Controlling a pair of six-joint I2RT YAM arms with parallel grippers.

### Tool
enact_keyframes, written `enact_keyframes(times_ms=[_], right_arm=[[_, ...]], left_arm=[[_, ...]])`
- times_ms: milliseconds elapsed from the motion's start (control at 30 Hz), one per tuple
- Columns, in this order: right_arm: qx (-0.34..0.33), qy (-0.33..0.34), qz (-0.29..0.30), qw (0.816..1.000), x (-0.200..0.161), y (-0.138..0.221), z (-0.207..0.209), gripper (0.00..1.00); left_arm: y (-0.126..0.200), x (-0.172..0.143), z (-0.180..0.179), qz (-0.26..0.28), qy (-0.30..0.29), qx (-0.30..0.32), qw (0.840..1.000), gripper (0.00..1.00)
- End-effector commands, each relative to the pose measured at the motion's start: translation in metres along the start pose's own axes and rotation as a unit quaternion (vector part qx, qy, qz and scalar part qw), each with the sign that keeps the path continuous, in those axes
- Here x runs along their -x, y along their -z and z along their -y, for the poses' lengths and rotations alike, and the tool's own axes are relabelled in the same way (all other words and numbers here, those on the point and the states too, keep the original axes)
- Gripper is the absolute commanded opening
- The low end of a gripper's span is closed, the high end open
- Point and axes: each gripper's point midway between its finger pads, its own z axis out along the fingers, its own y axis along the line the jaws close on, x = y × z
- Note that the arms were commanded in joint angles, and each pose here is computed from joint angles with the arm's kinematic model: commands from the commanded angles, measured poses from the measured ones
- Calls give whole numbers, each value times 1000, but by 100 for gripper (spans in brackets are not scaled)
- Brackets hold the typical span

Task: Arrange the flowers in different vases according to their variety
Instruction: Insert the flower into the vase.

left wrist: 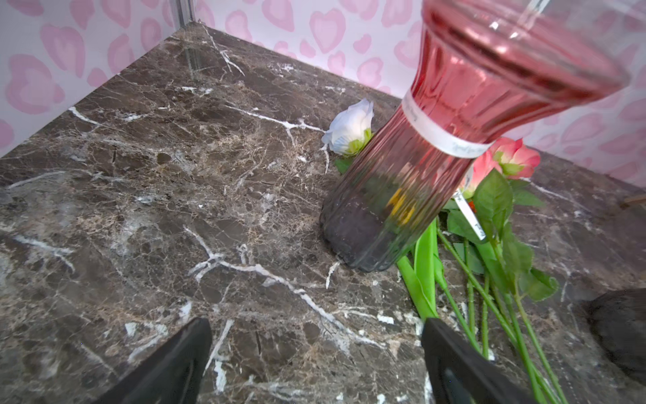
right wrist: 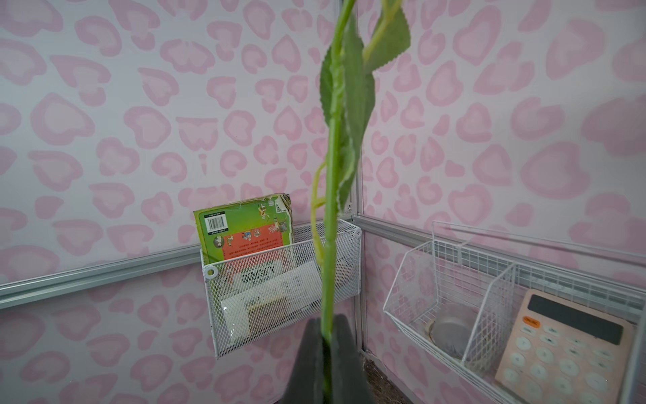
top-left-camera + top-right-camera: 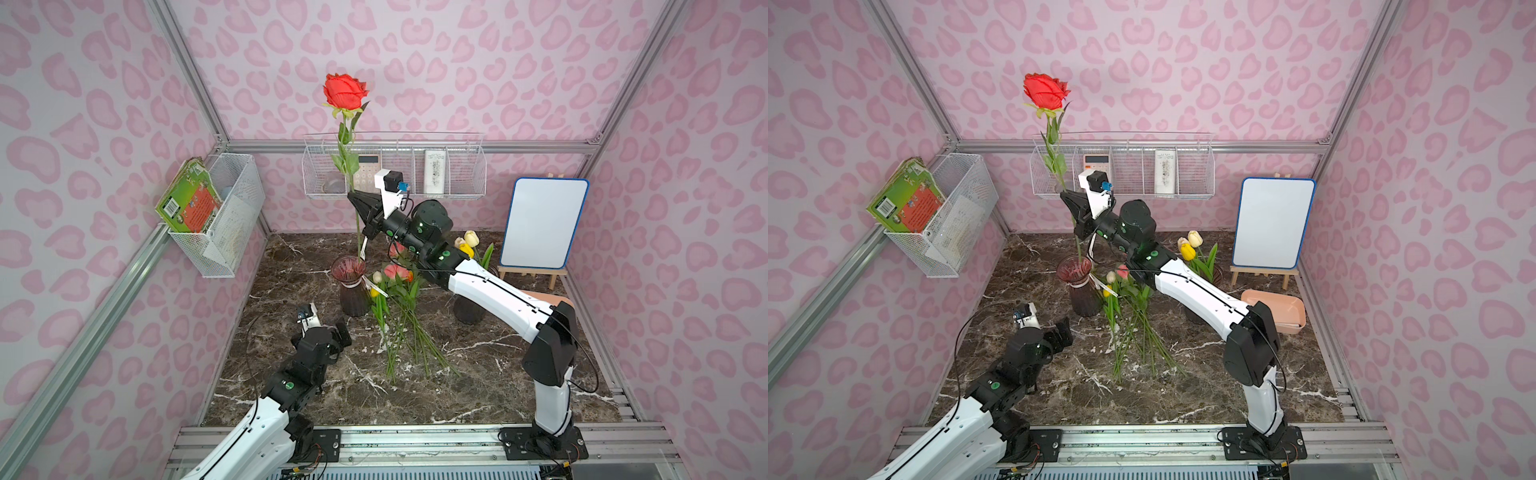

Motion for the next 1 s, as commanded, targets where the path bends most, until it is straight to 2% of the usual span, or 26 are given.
enact_keyframes(times_ms=[0, 100, 267, 500, 567, 600, 667, 700, 800, 967], right_arm=[[34, -11, 21, 999, -4, -7, -5, 0], [76, -23, 30, 996, -24, -11, -9, 0], [109, -66, -10, 992, -75, -19, 4, 0], [124, -88, -40, 988, -121, 1, -10, 2], [126, -89, -46, 987, -125, 6, -15, 20], [129, -89, -51, 986, -126, 9, -18, 24], [128, -93, -61, 986, -127, 15, -20, 41], [127, -94, -64, 985, -125, 18, -21, 45], [116, -95, -79, 986, -120, 29, -22, 51], [91, -102, -110, 984, -122, 59, -19, 55]], left_arm=[[5, 5, 2, 17, -2, -16, 1000, 98], [10, 9, 10, 21, -8, -41, 999, 98], [15, 12, 11, 24, -10, -48, 999, 98], [19, 16, 9, 29, -7, -45, 999, 98], [19, 16, 9, 29, -7, -47, 998, 98], [19, 16, 10, 29, -7, -49, 998, 98], [18, 15, 11, 26, -10, -49, 998, 98], [17, 13, 11, 23, -12, -48, 999, 98], [16, 13, 12, 19, -13, -50, 998, 98], [13, 12, 16, 15, -14, -56, 998, 98]])
